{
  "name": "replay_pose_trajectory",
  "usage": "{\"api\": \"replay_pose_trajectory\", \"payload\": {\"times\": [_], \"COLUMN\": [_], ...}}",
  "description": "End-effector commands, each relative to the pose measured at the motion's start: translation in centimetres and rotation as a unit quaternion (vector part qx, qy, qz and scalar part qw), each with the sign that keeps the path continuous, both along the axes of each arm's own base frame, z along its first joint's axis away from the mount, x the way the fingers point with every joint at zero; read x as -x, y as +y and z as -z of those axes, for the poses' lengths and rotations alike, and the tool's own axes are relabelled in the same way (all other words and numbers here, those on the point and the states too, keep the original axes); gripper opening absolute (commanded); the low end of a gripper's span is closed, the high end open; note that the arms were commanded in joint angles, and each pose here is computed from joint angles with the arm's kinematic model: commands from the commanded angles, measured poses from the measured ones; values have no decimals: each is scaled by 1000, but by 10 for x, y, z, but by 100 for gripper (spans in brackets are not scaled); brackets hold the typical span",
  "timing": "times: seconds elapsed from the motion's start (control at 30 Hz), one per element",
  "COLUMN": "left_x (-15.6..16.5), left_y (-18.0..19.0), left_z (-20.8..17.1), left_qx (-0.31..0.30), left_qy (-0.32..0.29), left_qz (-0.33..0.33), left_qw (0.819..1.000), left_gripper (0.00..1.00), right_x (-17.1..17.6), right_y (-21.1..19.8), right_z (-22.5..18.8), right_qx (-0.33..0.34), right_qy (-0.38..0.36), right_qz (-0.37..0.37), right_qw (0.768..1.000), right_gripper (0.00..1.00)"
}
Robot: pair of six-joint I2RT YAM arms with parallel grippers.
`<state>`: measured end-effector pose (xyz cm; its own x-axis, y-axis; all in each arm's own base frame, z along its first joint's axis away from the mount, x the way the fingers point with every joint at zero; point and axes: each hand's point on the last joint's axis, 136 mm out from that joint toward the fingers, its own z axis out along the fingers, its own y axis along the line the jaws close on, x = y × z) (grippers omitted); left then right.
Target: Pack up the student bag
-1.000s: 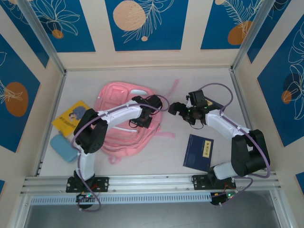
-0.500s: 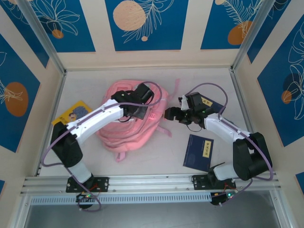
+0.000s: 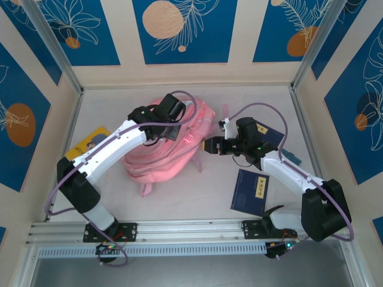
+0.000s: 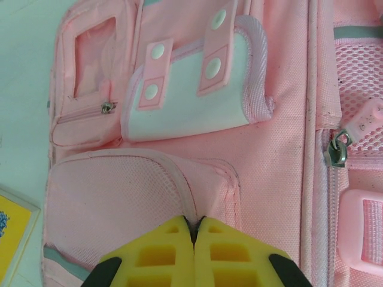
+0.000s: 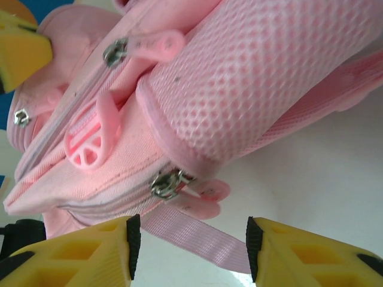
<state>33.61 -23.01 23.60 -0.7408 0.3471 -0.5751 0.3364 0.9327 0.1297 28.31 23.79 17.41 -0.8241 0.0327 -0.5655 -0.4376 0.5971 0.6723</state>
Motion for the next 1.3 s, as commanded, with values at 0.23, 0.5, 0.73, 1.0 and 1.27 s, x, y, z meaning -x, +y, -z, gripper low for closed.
{"api": "replay_pose_trajectory", "payload": {"times": [0.23, 0.5, 0.73, 1.0, 1.27], "left_x": [-15, -15, -14, -14, -13], "left_y": [-8, -10, -10, -10, -12], "left_z": [-43, -41, -36, -34, -32], "left_qx": [46, 49, 47, 46, 54], "left_qy": [-52, -48, -45, -43, -39], "left_qz": [-1, 3, 2, 3, 3], "left_qw": [998, 998, 998, 998, 998], "left_gripper": [0, 0, 0, 0, 0], "right_x": [1, 0, 7, 11, 7], "right_y": [12, 20, 23, 23, 24], "right_z": [-5, -10, -12, -12, -8], "right_qx": [8, -13, -24, -18, 3], "right_qy": [-56, -58, -60, -67, -71], "right_qz": [-27, -46, -64, -76, -74], "right_qw": [998, 997, 996, 995, 995], "right_gripper": [55, 56, 45, 32, 18]}}
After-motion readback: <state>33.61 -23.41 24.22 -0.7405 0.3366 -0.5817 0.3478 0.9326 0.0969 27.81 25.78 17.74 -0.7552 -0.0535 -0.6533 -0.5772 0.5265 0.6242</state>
